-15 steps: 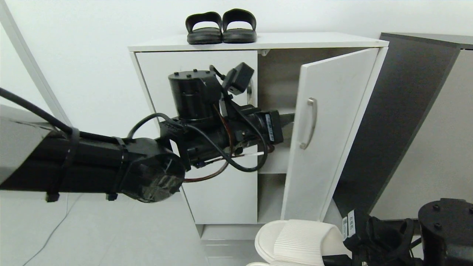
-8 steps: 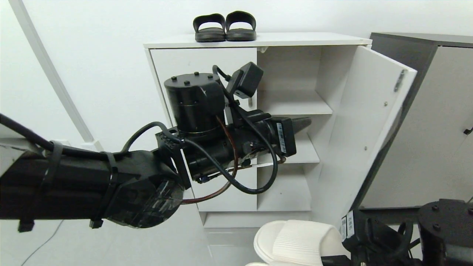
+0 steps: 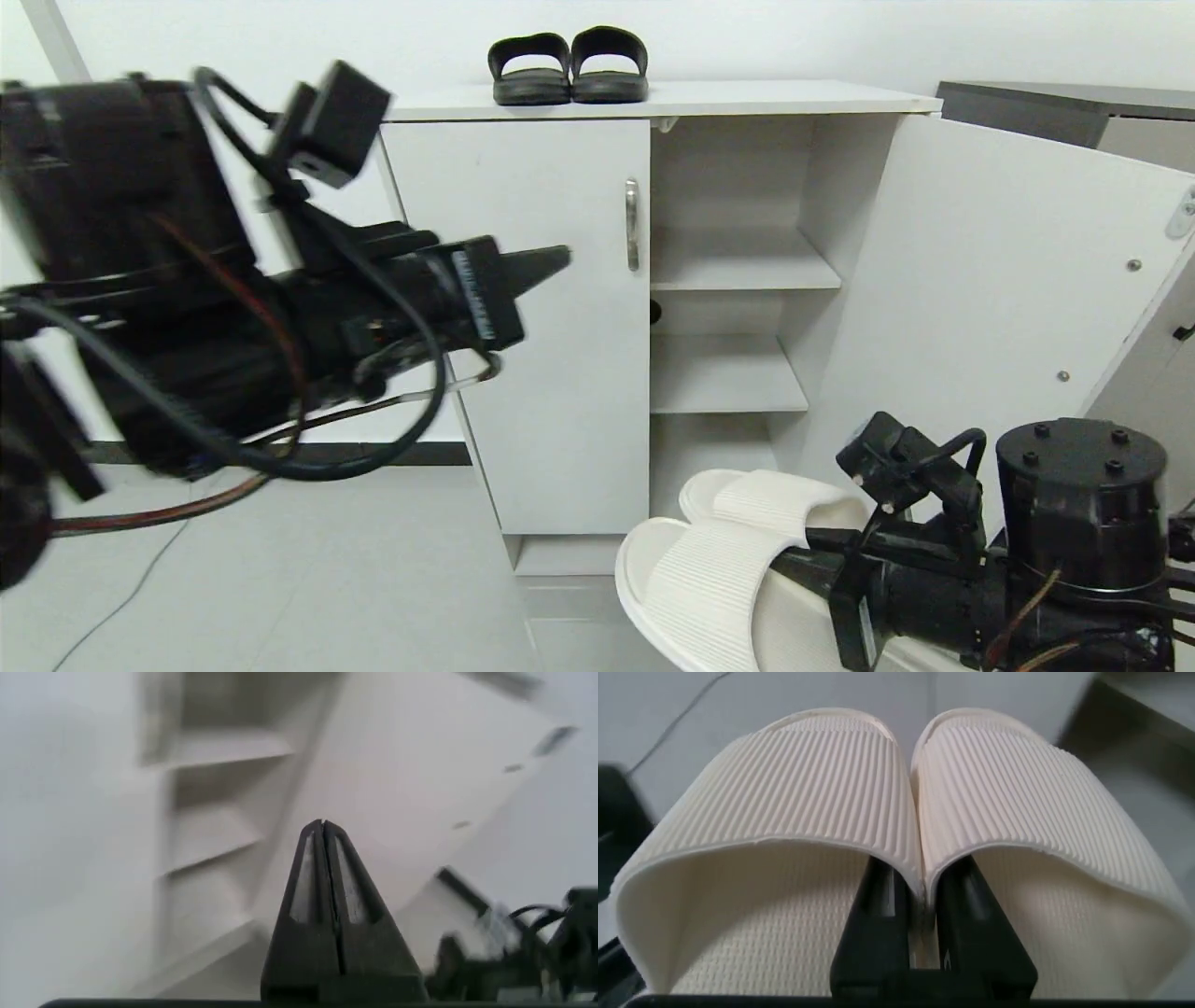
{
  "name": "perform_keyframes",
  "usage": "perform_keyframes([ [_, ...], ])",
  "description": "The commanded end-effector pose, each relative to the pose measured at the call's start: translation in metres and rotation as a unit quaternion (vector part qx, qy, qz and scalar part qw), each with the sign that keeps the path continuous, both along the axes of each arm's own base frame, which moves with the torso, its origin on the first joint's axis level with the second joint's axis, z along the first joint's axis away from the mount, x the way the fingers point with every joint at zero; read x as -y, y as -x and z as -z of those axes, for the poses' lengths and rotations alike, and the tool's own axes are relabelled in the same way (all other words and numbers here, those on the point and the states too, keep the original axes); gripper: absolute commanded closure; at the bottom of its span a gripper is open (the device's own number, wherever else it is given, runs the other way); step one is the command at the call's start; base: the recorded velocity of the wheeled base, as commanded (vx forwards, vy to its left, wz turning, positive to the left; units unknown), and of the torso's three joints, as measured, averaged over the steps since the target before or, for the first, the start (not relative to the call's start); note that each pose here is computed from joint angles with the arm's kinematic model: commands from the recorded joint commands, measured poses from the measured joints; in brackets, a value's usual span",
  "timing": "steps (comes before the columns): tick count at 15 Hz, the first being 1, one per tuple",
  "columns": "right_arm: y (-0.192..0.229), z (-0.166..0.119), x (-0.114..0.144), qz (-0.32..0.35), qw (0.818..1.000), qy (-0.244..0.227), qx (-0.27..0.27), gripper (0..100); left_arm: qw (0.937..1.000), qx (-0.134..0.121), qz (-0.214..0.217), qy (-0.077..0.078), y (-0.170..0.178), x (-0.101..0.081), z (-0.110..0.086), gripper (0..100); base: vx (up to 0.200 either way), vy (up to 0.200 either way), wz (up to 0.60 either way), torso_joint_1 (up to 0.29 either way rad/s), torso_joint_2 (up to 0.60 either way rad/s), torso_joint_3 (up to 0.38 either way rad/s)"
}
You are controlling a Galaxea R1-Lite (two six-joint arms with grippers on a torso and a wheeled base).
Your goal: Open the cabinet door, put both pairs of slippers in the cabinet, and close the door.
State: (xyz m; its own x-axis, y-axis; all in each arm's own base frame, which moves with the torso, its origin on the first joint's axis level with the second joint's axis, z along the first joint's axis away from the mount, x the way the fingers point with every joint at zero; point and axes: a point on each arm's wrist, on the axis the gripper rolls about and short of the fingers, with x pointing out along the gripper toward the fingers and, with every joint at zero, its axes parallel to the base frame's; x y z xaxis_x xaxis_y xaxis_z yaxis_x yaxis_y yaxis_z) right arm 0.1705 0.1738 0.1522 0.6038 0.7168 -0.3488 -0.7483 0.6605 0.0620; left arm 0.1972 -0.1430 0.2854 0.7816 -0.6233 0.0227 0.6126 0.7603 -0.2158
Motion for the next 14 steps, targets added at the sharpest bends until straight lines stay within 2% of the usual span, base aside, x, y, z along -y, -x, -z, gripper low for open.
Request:
perform_keyframes([
  [1,-0.011,-0.002,-0.008,0.018,1.000,-0.012,-0.005,100,0.9760,-0.023,-0.212,-0.046,0.095,-0.106,0.000,100,0.000,0.000,0.00,0.000,0.00,0.000],
  [2,-0.015,-0.007,-0.011,0.036,0.999,-0.028,-0.007,100,0.9605,-0.044,-0.269,-0.055,0.122,-0.126,0.015,100,0.000,0.000,0.00,0.000,0.00,0.000],
  [3,-0.020,-0.010,-0.015,0.064,0.997,-0.036,-0.006,100,0.9457,-0.050,-0.317,-0.053,0.145,-0.137,0.033,100,0.000,0.000,0.00,0.000,0.00,0.000],
  [5,-0.035,-0.009,-0.020,0.128,0.991,-0.031,0.003,100,0.9112,-0.039,-0.407,-0.050,0.183,-0.147,0.076,100,0.000,0.000,0.00,0.000,0.00,0.000],
  [6,-0.039,-0.008,-0.022,0.144,0.989,-0.028,0.006,100,0.8996,-0.031,-0.432,-0.055,0.196,-0.148,0.096,100,0.000,0.000,0.00,0.000,0.00,0.000],
  [7,-0.040,-0.006,-0.023,0.147,0.989,-0.024,0.005,100,0.8910,-0.026,-0.448,-0.067,0.205,-0.148,0.116,100,0.000,0.000,0.00,0.000,0.00,0.000],
  [8,-0.040,-0.005,-0.023,0.147,0.989,-0.022,0.004,100,0.8905,-0.016,-0.447,-0.080,0.213,-0.148,0.132,100,0.000,0.000,0.00,0.000,0.00,0.000],
  [9,-0.040,-0.004,-0.024,0.146,0.989,-0.021,0.003,100,0.8907,-0.011,-0.443,-0.101,0.217,-0.148,0.149,100,0.000,0.000,0.00,0.000,0.00,0.000],
  [10,-0.040,-0.004,-0.024,0.146,0.989,-0.022,0.003,100,0.8931,-0.009,-0.435,-0.112,0.219,-0.147,0.164,100,0.000,0.000,0.00,0.000,0.00,0.000],
  [12,-0.039,-0.004,-0.023,0.145,0.989,-0.021,0.003,100,0.9095,0.004,-0.401,-0.108,0.223,-0.145,0.188,100,0.000,0.000,0.00,0.000,0.00,0.000],
  [14,-0.038,-0.004,-0.024,0.144,0.989,-0.020,0.003,100,0.9158,0.006,-0.387,-0.109,0.223,-0.146,0.202,100,0.000,0.000,0.00,0.000,0.00,0.000],
])
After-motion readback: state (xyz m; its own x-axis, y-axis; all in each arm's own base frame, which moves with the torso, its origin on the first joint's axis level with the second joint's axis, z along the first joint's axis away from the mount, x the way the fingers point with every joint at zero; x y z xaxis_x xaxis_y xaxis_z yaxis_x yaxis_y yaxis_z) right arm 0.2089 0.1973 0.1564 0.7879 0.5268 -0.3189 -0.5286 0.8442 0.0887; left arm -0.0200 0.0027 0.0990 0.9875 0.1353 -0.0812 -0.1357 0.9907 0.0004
